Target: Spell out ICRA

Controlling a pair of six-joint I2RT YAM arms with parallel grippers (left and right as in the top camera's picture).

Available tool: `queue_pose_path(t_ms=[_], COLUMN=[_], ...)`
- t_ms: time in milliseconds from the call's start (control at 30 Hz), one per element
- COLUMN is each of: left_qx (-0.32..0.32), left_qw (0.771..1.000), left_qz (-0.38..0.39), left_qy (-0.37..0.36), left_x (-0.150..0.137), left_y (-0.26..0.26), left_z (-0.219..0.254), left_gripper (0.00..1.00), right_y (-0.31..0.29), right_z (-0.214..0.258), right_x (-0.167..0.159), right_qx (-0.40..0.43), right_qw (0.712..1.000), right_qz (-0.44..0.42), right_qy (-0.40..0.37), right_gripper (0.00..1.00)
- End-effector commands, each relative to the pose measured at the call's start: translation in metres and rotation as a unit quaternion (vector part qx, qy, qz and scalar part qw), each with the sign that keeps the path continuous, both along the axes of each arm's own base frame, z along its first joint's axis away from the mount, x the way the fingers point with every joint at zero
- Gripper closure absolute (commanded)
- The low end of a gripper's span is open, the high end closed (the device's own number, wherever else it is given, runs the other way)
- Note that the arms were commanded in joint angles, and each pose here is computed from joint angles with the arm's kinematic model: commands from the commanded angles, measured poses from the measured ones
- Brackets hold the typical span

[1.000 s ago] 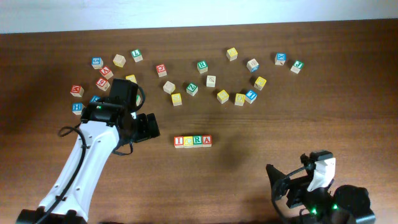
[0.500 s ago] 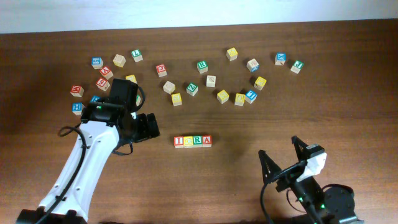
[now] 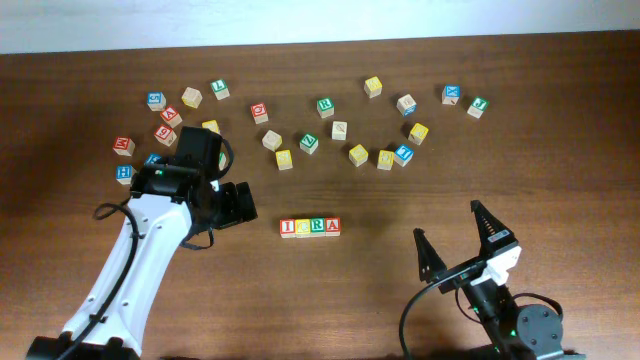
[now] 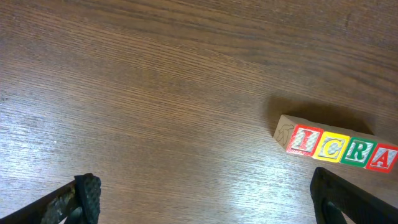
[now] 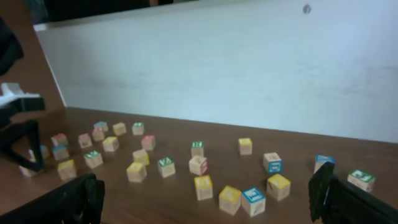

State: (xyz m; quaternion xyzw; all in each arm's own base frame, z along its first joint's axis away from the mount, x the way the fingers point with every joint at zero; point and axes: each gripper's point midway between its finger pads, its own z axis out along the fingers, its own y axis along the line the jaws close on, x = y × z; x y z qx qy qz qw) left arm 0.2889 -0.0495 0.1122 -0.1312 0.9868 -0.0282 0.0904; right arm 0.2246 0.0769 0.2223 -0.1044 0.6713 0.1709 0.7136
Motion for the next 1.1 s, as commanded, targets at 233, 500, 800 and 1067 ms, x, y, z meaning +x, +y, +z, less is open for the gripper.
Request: queue_pose_path(t_ms=[233, 500, 800, 1067], left_qx=[-0.006, -0.006, -0.006, -0.006], left_qw=[1.000, 1.000, 1.000, 1.000], left_qz=[0.001, 0.001, 0.001, 0.001], left_qy=[-0.014, -0.014, -0.014, -0.014], left_x=[0.004, 0.004, 0.004, 0.004], left_y=[-0.001, -0.001, -0.001, -0.001], left_z=[0.008, 0.008, 0.008, 0.008], left_gripper=[0.01, 0.01, 0.01, 0.01], right_y=[-0.017, -0.035, -0.035, -0.057], right_z=[-0.009, -0.021, -0.063, -0.067], right_x=[0.011, 0.016, 0.017, 0.021], right_qx=[-0.001, -0.006, -0.070, -0.039], right_qw=[0.998, 0.996, 0.993, 0.986], right_qz=[-0.044, -0.084, -0.083, -0.147], right_qy=[-0.042, -0.017, 0.051, 0.070], right_gripper=[0.02, 0.02, 0.02, 0.02])
